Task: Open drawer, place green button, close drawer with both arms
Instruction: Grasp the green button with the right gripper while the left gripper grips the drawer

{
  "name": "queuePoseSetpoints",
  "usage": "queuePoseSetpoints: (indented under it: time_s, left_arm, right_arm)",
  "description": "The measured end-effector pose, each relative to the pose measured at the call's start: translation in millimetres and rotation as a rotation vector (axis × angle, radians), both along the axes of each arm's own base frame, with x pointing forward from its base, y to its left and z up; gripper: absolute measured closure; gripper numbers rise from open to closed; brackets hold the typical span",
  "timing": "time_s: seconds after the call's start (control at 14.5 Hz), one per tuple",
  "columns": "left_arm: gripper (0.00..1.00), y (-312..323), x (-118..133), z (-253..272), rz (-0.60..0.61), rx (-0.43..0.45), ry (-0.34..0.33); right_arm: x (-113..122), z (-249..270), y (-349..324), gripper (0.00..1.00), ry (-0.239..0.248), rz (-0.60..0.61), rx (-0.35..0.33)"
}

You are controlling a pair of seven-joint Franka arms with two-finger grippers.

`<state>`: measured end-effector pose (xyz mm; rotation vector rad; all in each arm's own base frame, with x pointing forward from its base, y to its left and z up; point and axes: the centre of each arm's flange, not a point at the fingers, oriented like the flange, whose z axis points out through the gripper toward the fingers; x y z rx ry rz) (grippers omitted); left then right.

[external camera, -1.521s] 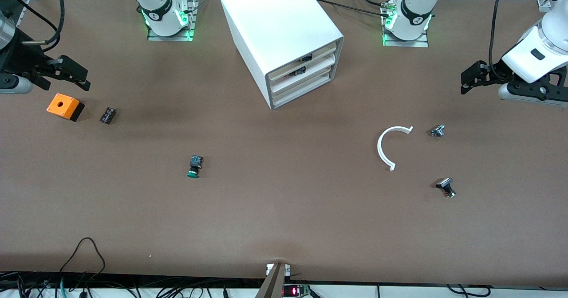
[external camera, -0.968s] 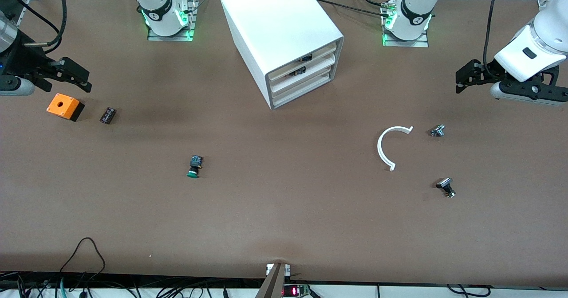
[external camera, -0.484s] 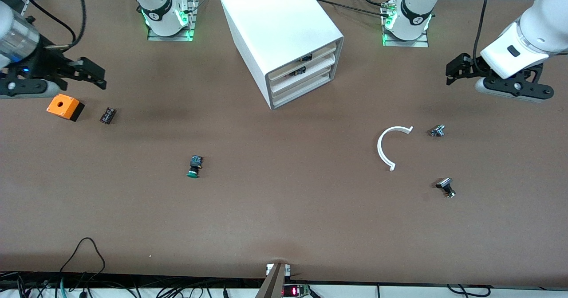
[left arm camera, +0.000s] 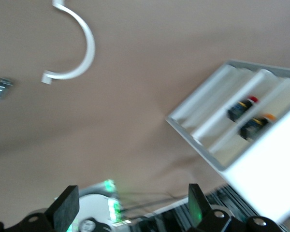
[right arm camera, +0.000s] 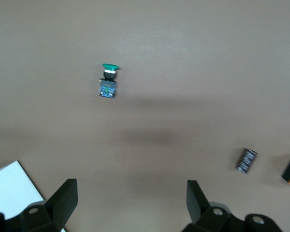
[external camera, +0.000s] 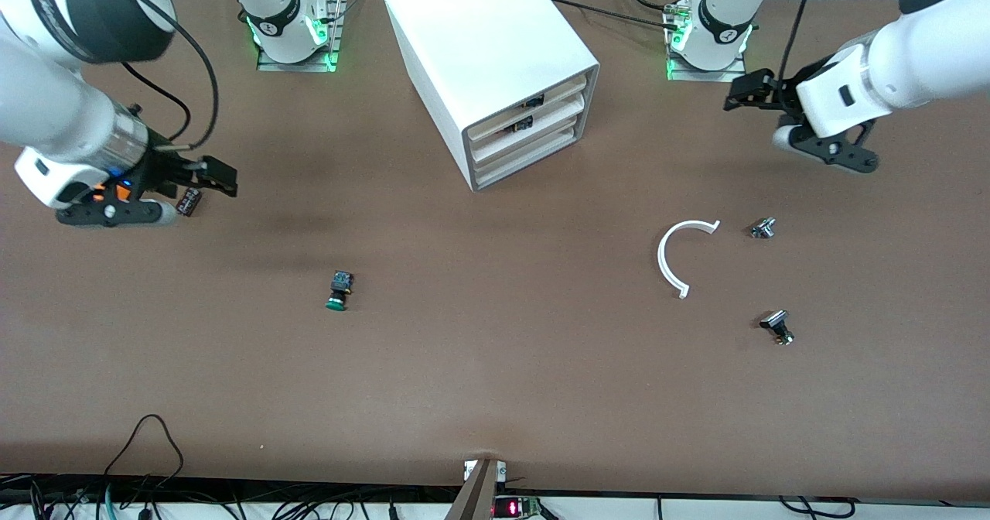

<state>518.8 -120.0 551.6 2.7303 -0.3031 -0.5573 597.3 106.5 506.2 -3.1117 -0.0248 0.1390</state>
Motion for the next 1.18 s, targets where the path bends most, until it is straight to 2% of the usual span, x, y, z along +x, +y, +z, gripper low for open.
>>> queuePoseSetpoints:
  time_s: [0.21, 0.41, 0.48, 0.69, 0.9, 1.04, 1.18]
  left_arm:
    - [0.0, -38.1, 7.2, -40.6, -0.034, -0.15, 0.123]
    - [0.0, -77.7, 16.8, -116.5, -0.102, -0.268, 0.267]
    - [0.0, -88.1, 21.1, -142.9, -0.125, -0.308, 0.287]
    - [0.0, -119.0, 24.1, -193.5, -0.137, -0.408, 0.259]
    - [0.0, -127.1, 11.5, -220.4, -0.123, -0.549, 0.154]
    - [0.0, -115.2, -10.7, -249.4, -0.11, -0.672, 0.075]
    - [0.0, -99.8, -38.3, -285.3, -0.088, -0.765, 0.001]
  right_arm:
    - [10.3, -32.9, 19.6, 0.0, 0.0, -0.012, 0.024]
    - [16.2, -76.0, 24.5, 0.0, -0.009, -0.016, 0.038]
    - [16.8, -90.9, 28.6, 0.0, -0.005, -0.011, 0.04]
    - [21.5, -130.6, 47.8, 0.0, -0.016, 0.011, 0.05]
    - [26.1, -167.6, 59.7, 0.0, -0.056, 0.018, 0.065]
    - [26.5, -194.6, 60.9, 0.0, -0.108, 0.012, 0.079]
    - [20.9, -224.2, 67.4, 0.0, -0.205, 0.012, 0.102]
